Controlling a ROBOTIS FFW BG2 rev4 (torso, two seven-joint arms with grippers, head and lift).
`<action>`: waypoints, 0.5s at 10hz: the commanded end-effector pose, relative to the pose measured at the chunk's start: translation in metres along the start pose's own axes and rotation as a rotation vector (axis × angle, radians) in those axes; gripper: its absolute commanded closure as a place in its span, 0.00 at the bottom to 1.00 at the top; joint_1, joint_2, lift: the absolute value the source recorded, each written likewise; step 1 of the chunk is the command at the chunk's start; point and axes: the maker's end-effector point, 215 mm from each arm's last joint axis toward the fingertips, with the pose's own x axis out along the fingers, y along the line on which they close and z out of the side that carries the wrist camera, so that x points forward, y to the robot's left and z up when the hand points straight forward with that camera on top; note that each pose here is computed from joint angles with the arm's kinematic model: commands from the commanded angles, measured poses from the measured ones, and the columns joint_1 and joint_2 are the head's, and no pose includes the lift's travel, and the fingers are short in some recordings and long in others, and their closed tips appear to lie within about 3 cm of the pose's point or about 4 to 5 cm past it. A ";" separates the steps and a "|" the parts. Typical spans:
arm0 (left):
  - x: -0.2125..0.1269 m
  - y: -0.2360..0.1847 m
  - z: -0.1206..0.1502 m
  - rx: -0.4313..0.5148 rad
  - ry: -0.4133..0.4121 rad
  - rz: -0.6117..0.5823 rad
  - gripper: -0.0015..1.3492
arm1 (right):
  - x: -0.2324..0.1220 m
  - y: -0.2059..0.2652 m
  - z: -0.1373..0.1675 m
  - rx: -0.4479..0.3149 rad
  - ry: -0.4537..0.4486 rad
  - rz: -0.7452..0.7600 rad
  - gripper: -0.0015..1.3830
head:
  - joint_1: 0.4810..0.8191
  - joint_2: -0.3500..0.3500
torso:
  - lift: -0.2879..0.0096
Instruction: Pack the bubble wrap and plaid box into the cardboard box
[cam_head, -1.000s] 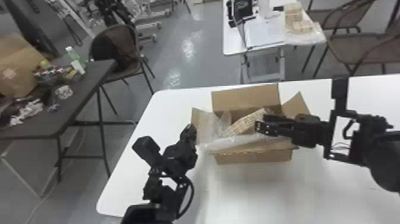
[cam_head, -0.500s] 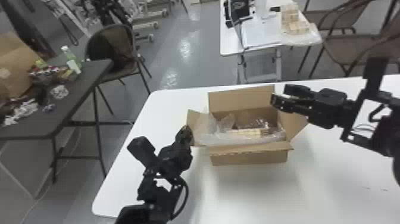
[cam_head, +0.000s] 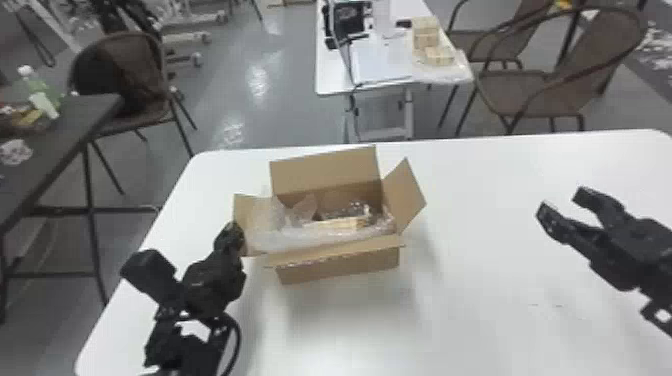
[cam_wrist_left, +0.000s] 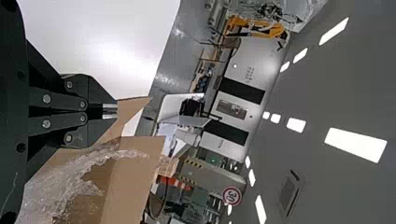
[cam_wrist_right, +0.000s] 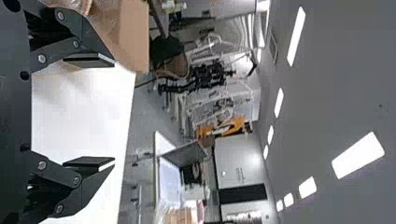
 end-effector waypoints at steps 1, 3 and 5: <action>-0.008 0.018 0.011 0.027 -0.038 0.041 0.89 | -0.047 -0.024 -0.023 -0.014 0.008 -0.095 0.37 | 0.63 0.72 | 0.56; -0.026 0.054 0.029 0.072 -0.108 0.174 0.89 | -0.090 -0.048 -0.044 0.001 0.025 -0.170 0.37 | 0.63 0.69 | 0.56; -0.042 0.092 0.044 0.098 -0.191 0.323 0.89 | -0.097 -0.047 -0.051 0.017 0.032 -0.177 0.37 | 0.63 0.71 | 0.56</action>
